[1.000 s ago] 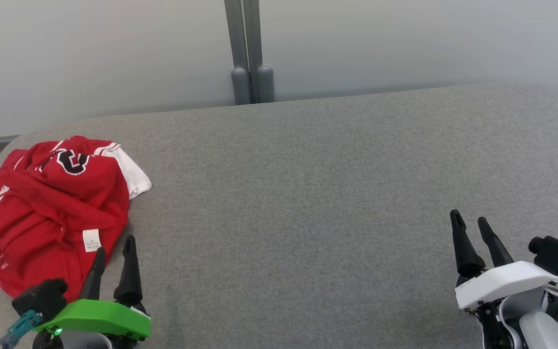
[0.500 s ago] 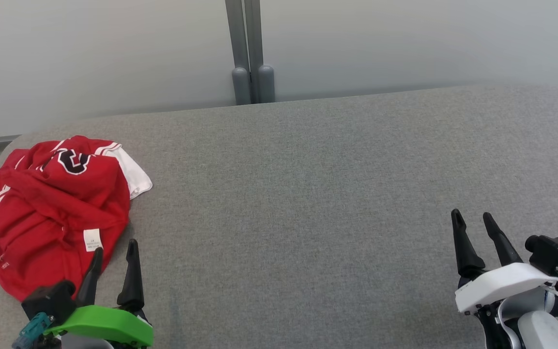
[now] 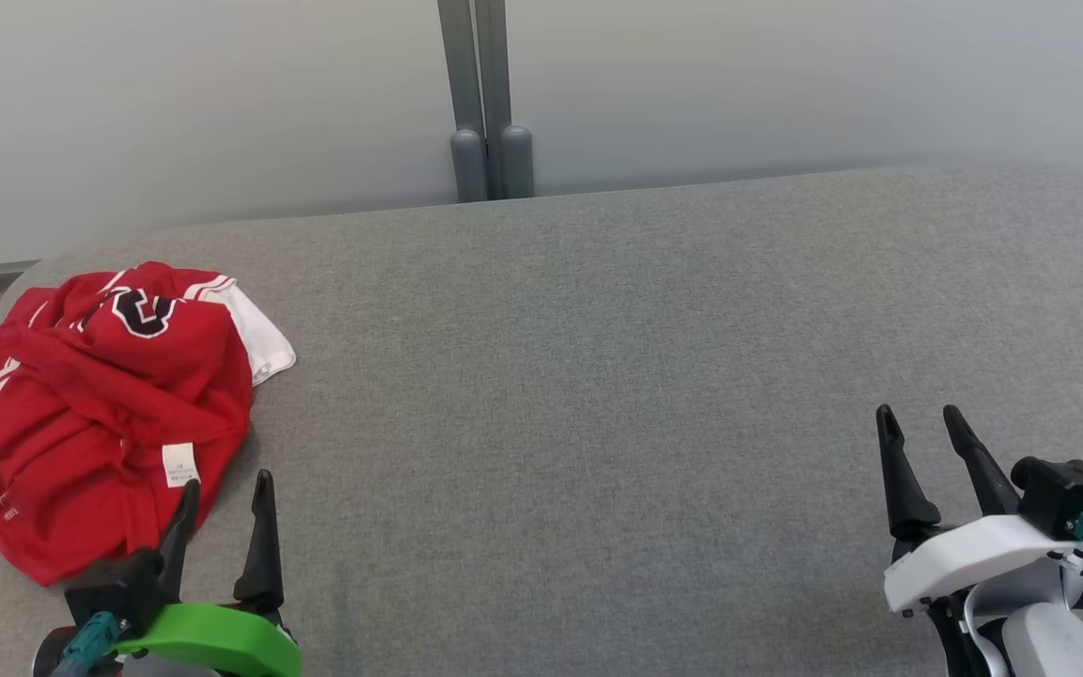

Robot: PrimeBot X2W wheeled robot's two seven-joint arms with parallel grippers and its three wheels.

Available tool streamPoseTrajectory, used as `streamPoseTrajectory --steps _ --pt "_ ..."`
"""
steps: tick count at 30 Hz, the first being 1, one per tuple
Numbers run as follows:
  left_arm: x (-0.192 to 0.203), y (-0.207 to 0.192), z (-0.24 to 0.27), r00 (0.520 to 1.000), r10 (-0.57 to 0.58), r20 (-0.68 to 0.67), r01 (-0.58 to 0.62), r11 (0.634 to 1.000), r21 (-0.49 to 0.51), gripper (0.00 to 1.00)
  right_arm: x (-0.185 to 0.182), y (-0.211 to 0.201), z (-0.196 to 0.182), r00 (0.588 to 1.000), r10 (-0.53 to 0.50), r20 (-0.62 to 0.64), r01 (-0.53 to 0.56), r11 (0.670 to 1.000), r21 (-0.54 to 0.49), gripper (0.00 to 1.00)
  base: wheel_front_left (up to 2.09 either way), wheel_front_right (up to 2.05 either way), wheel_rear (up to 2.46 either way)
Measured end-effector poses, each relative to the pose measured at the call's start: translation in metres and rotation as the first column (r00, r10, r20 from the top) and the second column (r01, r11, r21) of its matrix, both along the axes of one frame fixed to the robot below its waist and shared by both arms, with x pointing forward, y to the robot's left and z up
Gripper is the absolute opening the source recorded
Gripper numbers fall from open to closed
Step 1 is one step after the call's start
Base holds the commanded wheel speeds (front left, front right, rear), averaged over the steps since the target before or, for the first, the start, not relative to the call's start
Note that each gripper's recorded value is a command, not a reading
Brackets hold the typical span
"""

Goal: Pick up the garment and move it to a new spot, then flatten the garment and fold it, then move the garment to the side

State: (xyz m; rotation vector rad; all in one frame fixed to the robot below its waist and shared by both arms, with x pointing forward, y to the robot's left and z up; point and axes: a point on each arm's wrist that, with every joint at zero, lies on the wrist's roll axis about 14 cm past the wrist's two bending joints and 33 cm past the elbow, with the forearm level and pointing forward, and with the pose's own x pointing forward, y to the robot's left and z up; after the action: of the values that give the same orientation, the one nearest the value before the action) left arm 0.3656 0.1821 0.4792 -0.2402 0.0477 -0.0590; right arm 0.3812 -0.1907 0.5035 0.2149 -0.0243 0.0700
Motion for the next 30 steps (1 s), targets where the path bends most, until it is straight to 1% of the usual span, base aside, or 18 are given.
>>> streamPoseTrajectory --steps 2,17,30 --pt "-0.0012 -0.0004 -0.001 1.0 -0.004 0.002 0.004 1.0 0.024 1.0 -0.0004 -0.0005 0.0004 1.0 -0.001 0.004 0.001 1.0 -0.011 1.0 0.0 0.0 0.0" --pt "-0.0046 -0.002 -0.0072 1.0 -0.026 0.0 0.026 0.993 0.114 1.0 -0.0012 -0.0013 0.0008 1.0 0.008 0.023 -0.006 0.997 -0.082 1.0 0.0 0.0 0.0" --pt "-0.0056 -0.0068 -0.009 0.998 -0.06 0.009 0.056 0.977 0.205 1.0 -0.0023 -0.003 0.0005 0.999 0.016 0.037 -0.01 0.987 -0.162 1.0 0.0 0.0 0.0"
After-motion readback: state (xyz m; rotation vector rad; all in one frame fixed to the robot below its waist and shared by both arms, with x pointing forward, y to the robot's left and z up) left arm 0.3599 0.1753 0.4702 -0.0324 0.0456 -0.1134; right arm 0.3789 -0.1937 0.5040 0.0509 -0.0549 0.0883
